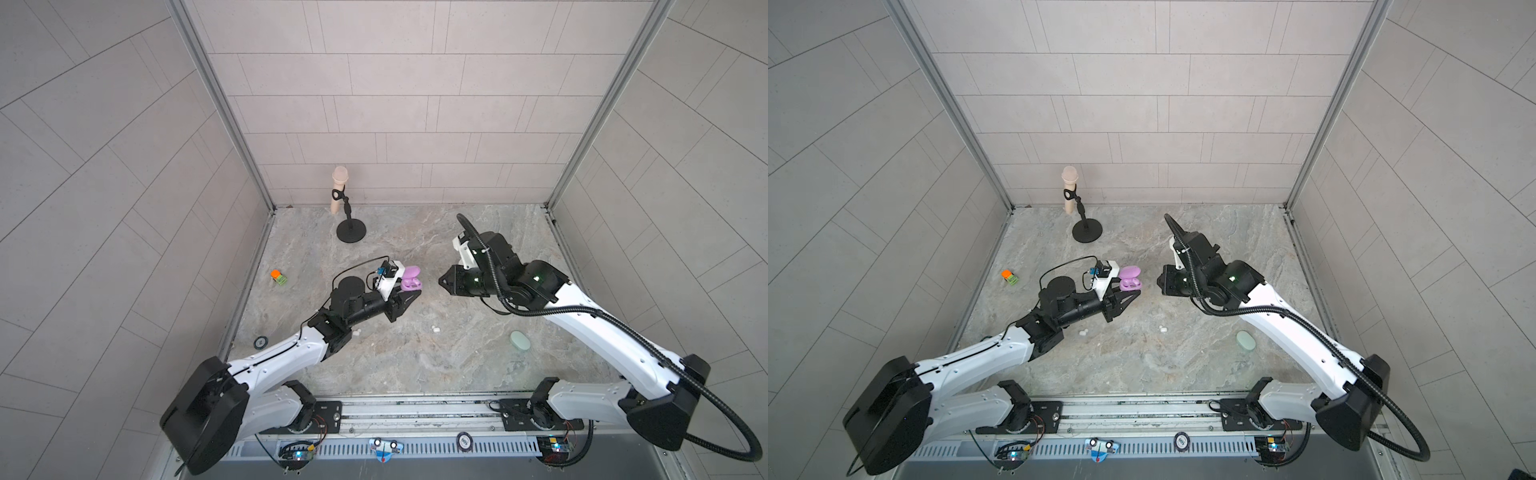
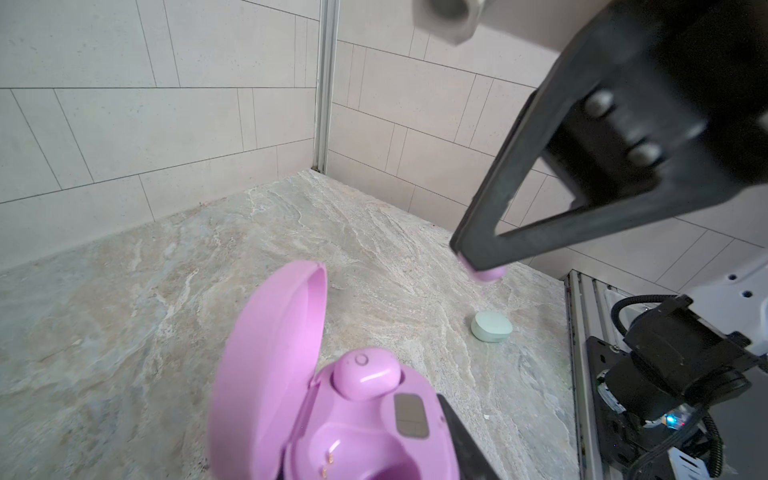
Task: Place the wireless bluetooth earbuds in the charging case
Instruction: 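Lift the pink earbud toward the case while the left gripper brings the case closer, then press the pink earbud into the empty slot of the case held by the left gripper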
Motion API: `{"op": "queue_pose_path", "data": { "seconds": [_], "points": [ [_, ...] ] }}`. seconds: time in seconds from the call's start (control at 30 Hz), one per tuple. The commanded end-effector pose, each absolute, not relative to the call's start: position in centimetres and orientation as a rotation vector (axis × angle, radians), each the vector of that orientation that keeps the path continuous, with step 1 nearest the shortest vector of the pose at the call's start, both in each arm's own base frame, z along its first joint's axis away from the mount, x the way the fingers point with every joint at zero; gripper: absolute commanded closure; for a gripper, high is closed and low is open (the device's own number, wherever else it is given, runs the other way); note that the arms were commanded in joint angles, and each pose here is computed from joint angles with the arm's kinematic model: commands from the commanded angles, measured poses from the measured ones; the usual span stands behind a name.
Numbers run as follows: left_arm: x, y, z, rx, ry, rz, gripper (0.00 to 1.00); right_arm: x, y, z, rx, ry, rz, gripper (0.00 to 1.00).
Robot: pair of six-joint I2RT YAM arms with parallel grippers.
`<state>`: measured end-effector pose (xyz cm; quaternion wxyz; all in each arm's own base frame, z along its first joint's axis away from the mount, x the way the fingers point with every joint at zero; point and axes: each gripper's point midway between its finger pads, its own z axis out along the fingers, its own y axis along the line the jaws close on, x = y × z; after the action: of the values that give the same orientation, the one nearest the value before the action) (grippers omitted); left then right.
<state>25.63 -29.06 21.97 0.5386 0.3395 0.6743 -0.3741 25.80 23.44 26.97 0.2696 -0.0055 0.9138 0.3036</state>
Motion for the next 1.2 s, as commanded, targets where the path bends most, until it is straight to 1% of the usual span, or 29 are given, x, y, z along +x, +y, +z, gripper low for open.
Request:
{"op": "queue_pose_path", "data": {
  "seconds": [0.0, 0.17, 0.47, 0.67, 1.17],
  "points": [
    [26.0, -30.5, 26.3, 0.838, 1.410, -0.881, 0.82, 25.7, 22.9, 29.2, 0.078, 2.378, 0.902, 0.89],
    [26.2, -31.9, 26.6, 0.868, 1.363, -0.890, 0.82, 25.7, 22.8, 30.7, 0.136, 2.262, 0.996, 0.88],
    [24.4, -34.7, 28.3, 0.940, 1.268, -0.923, 0.82, 26.0, 24.3, 31.8, 0.188, 2.222, 1.141, 0.88],
    [24.1, -35.3, 28.5, 0.943, 1.252, -0.934, 0.82, 26.0, 24.6, 32.4, 0.201, 2.188, 1.194, 0.88],
    [24.6, -35.7, 29.3, 0.921, 1.239, -0.931, 0.82, 25.7, 25.3, 32.1, 0.216, 2.172, 1.244, 0.89]
  ]
}}
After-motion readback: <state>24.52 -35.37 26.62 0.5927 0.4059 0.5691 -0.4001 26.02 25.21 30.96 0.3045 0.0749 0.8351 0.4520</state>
